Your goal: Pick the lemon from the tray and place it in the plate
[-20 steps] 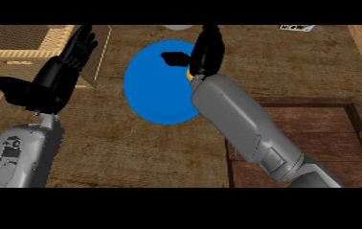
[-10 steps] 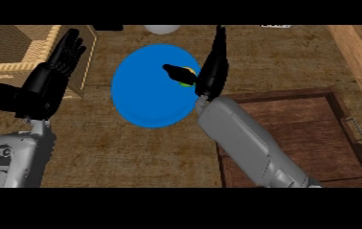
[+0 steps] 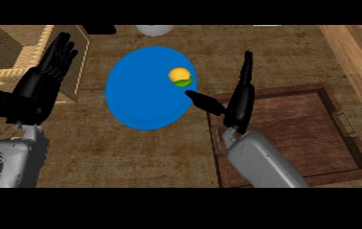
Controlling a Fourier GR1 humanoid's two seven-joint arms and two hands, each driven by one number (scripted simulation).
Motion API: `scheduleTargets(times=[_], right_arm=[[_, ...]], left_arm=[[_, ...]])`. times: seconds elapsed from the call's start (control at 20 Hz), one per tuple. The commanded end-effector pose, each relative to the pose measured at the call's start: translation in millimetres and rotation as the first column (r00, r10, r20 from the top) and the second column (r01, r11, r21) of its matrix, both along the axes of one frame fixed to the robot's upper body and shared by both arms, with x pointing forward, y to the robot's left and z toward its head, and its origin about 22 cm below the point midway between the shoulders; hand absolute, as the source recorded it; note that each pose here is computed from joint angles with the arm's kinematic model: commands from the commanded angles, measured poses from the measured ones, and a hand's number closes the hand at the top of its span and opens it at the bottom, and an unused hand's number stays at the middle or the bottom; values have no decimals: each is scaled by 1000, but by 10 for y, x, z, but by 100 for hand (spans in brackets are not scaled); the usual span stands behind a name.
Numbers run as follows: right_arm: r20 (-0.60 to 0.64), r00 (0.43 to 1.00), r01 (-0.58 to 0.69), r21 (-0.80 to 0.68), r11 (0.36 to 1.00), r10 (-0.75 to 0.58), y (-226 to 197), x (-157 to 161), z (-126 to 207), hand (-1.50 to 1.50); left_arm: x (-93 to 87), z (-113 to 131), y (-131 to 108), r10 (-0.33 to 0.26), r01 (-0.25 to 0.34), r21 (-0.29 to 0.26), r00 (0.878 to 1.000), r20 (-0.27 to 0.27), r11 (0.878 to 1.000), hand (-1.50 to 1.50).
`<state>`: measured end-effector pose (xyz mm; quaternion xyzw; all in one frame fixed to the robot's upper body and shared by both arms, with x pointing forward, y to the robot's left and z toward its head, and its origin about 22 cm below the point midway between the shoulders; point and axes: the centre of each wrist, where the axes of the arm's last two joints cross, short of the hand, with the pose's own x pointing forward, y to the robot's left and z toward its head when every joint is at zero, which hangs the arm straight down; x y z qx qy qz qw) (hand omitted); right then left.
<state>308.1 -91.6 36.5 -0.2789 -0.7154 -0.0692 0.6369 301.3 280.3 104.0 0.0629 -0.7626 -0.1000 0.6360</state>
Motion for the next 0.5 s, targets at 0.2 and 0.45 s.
scheduleTargets(times=[0.2,0.45], right_arm=[[-12,1000,-1,-49,999,1,-670,-367,-75,-150],[-5,999,37,-100,994,-38,-751,-655,-100,-150]], left_arm=[[-80,-84,176,2,-2,16,1000,5,1000,0],[-92,-32,-82,0,0,-6,1000,-8,1000,0]])
